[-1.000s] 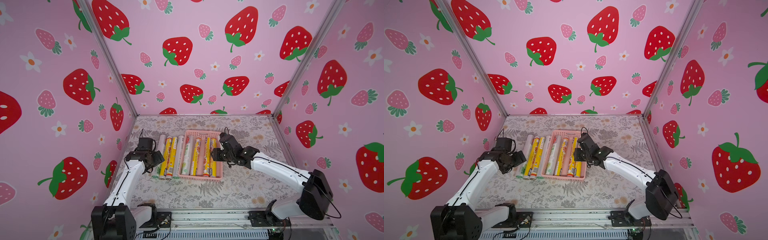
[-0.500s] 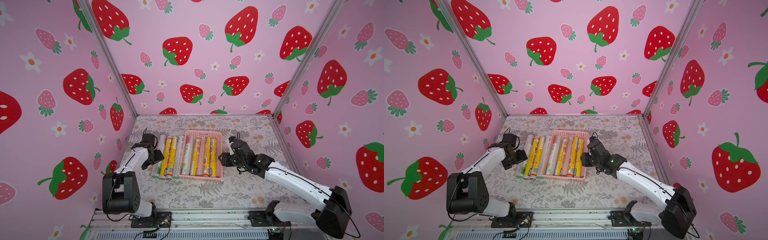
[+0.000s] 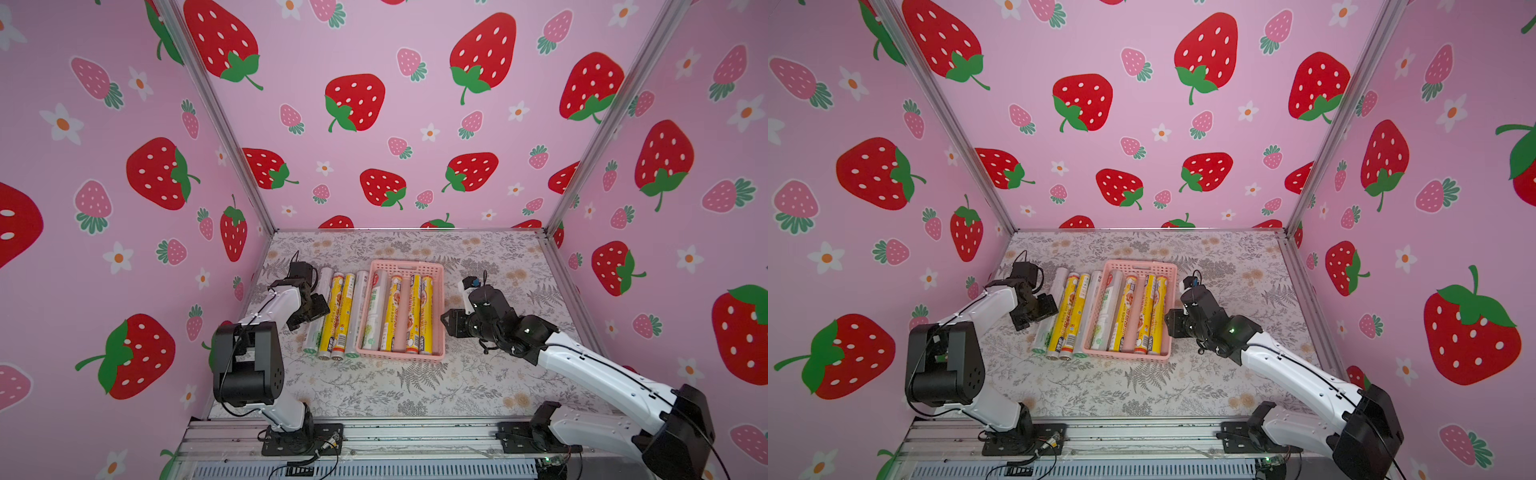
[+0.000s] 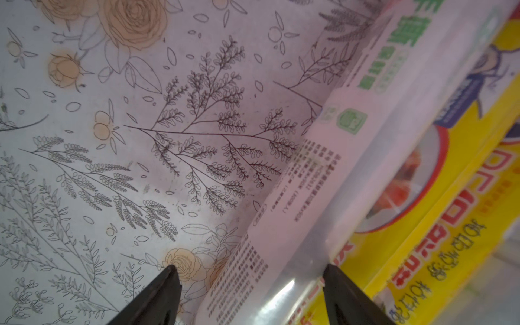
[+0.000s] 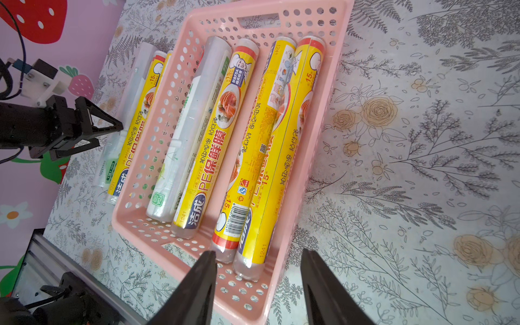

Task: Put the plastic wrap into the basket
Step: Pick up the plastic wrap from the center of the board.

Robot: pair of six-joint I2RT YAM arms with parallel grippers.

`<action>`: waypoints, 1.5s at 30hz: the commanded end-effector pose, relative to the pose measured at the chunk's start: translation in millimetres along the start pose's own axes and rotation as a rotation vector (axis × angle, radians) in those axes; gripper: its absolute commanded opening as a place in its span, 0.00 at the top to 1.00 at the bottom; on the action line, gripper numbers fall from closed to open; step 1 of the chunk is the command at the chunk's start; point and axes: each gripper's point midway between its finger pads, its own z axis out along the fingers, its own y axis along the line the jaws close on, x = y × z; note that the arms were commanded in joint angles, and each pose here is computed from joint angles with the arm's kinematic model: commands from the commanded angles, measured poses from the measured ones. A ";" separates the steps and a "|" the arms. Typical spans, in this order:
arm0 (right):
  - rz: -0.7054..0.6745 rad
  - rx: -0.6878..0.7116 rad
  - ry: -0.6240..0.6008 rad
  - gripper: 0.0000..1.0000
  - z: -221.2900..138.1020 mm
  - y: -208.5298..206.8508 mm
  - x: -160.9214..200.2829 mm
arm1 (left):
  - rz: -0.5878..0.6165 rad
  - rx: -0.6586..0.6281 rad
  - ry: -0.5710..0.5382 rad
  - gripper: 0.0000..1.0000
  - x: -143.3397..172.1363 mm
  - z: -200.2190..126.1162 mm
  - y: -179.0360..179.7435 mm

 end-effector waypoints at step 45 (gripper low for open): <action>-0.056 -0.043 0.012 0.46 2.6 11.2 -3.1 | -0.046 -0.049 0.120 0.19 40.8 11.7 13.2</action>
